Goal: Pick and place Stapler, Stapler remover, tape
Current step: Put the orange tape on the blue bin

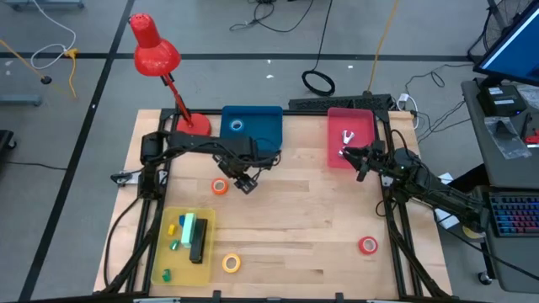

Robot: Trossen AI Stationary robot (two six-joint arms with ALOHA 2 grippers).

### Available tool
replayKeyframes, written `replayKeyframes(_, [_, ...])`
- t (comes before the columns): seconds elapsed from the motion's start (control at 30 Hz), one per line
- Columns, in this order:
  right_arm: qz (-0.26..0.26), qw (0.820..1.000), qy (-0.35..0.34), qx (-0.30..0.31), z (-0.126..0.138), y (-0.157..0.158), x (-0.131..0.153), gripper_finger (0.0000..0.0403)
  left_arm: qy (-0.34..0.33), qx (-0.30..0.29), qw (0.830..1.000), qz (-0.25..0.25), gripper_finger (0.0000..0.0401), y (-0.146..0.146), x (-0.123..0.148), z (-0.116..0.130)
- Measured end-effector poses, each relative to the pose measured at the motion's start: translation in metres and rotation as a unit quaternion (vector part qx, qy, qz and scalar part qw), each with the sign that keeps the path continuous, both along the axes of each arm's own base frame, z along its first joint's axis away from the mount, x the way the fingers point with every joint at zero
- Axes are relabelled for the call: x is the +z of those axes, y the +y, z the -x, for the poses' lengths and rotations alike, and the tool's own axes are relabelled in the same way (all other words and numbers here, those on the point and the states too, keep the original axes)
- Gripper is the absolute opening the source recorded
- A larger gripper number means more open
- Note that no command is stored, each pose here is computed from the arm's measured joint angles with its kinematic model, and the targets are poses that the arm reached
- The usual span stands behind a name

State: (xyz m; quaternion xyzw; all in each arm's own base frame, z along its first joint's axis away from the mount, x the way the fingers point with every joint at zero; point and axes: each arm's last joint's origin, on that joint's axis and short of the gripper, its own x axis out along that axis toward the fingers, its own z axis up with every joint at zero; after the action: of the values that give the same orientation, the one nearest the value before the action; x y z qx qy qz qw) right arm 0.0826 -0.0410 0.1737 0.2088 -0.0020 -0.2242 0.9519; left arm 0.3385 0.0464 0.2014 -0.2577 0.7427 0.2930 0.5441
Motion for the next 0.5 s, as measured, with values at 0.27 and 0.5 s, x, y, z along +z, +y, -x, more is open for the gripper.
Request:
replayKeyframes(0.27, [-0.001,1.000,0.003,-0.007,0.000,0.000,-0.001,0.0130,0.012,0.034,0.999,0.037,0.0232,0.001,-0.027,0.011])
replayKeyframes(0.5, [-0.005,1.000,0.006,-0.026,0.001,-0.001,-0.002,0.0130,0.018,0.051,0.997,0.056,0.0232,-0.002,-0.046,0.020])
